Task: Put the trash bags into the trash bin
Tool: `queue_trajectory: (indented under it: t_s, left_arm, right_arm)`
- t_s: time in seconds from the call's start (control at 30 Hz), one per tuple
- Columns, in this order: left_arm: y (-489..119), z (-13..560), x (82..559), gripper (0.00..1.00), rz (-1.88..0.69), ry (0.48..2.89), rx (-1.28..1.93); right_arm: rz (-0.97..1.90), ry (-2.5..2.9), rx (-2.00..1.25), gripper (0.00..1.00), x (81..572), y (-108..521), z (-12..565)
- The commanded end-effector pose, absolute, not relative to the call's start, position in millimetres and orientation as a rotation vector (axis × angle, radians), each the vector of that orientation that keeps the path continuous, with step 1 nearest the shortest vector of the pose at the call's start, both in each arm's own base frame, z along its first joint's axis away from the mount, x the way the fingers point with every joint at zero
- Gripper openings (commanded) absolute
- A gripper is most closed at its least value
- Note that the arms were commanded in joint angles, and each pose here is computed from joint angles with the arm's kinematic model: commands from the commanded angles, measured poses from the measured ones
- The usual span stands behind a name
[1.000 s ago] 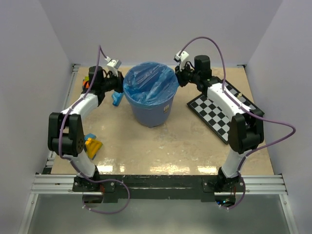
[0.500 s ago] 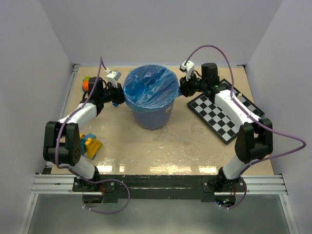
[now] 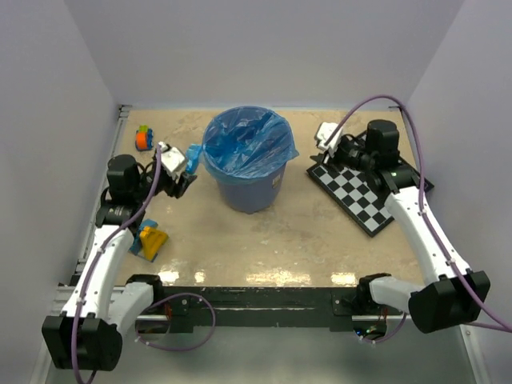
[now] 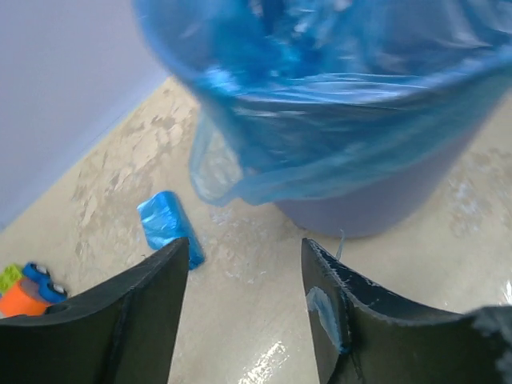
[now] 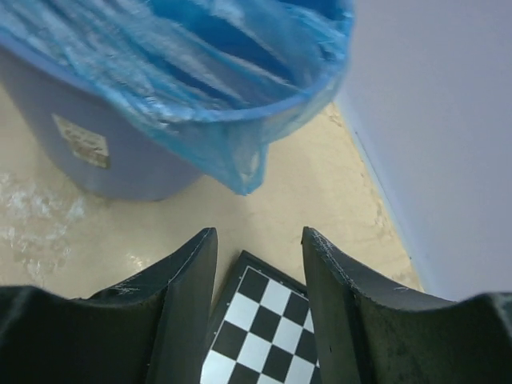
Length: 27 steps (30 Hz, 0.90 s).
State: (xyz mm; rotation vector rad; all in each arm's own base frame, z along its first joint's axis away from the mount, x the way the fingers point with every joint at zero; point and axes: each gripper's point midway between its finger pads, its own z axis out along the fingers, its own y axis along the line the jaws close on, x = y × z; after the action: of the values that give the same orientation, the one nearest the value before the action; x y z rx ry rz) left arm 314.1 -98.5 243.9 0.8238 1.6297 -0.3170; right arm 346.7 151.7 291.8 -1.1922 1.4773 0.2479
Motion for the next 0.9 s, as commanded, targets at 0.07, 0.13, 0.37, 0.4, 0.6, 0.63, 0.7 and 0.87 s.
queue_trajectory:
  t_s: [0.07, 0.13, 0.37, 0.4, 0.6, 0.63, 0.7, 0.87]
  left_arm:
    - [-156, 226, 286, 0.73, -0.404, 1.507, 1.107]
    - [-168, 226, 290, 0.75, -0.423, 1.485, 1.092]
    - [-192, 236, 320, 0.55, -0.312, 1.358, 1.028]
    - [-194, 234, 321, 0.43, -0.308, 1.351, 1.025]
    - [-207, 218, 318, 0.00, -0.304, 1.309, 1.112]
    - [-207, 212, 316, 0.00, -0.298, 1.311, 1.140]
    - [-207, 199, 313, 0.00, -0.281, 1.311, 1.190]
    - [-198, 168, 314, 0.00, -0.219, 1.370, 1.256]
  right_arm:
    - [0.277, 1.362, -1.399, 0.51, 341, 193, 266]
    - [0.288, 1.346, -1.381, 0.50, 347, 203, 269]
    - [0.305, 1.332, -1.399, 0.05, 361, 223, 262]
    - [0.295, 1.334, -1.406, 0.00, 361, 222, 257]
    - [0.192, 1.342, -1.455, 0.00, 352, 205, 228]
    - [0.179, 1.354, -1.460, 0.00, 351, 202, 221]
    - [0.144, 1.380, -1.472, 0.00, 349, 194, 209]
    - [0.097, 1.427, -1.480, 0.00, 345, 183, 183]
